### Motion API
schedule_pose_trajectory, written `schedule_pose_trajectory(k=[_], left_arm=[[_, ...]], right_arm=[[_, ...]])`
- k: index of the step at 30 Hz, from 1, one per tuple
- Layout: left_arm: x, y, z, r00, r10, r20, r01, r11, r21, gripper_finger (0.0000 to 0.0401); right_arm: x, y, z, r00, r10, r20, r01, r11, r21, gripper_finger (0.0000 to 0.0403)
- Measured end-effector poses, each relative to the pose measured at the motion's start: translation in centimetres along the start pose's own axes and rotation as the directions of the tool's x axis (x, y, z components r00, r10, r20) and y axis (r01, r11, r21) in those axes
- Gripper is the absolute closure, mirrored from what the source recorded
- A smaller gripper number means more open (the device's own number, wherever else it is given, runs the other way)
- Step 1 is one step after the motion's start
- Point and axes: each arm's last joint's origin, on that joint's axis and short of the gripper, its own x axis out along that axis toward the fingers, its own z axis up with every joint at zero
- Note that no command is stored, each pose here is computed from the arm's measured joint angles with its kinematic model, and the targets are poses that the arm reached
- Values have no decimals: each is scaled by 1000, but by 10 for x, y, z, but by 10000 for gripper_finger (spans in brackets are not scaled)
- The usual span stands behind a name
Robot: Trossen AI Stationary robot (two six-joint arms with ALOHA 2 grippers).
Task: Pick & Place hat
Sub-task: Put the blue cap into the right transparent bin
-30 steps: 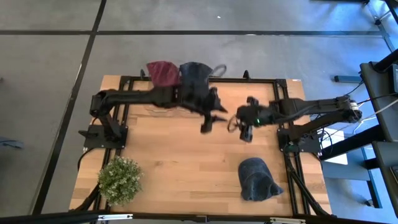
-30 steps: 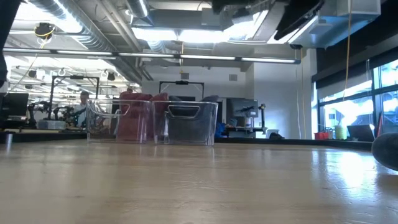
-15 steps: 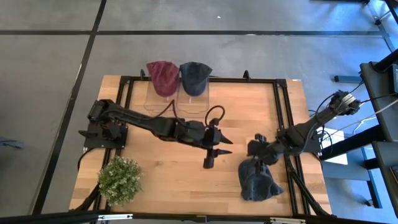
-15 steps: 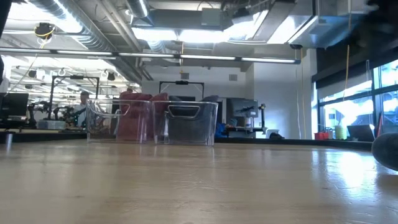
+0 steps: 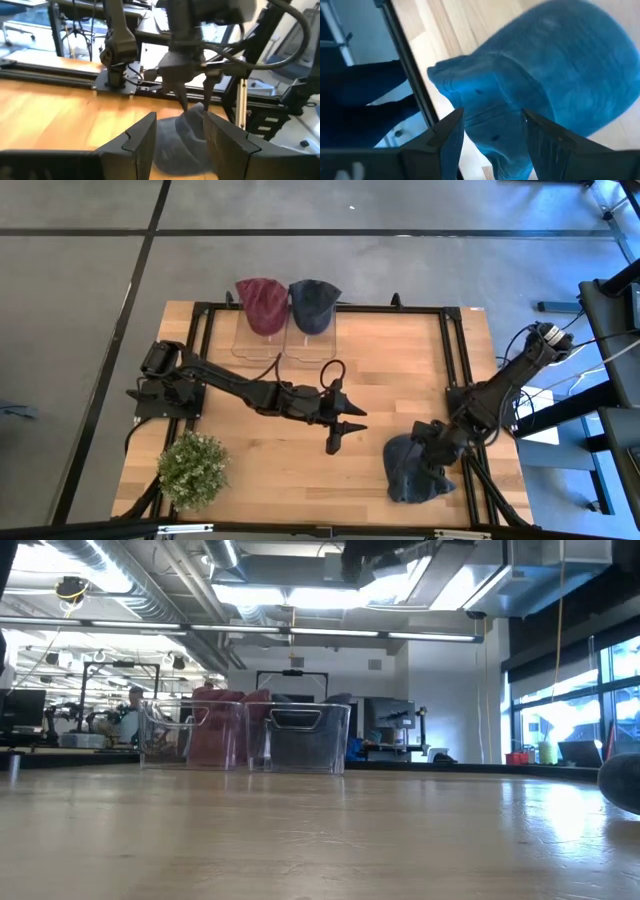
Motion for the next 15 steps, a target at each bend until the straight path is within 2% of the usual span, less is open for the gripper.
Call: schedule_pose_trajectory(k=[3, 8, 15], left_arm=[[0, -3, 0, 1000, 9, 12, -9, 1000, -9, 243], [-1, -5, 0, 1000, 14, 19, -14, 1000, -10, 240], [-1, -7, 0, 1000, 10, 16, -9, 1000, -18, 242]], right_arm=[[4, -1, -11, 998, -64, -5, 65, 997, 38, 208], [14, -7, -25, 975, -198, -100, 208, 972, 113, 208], [35, -4, -33, 955, -264, -138, 276, 958, 76, 208]])
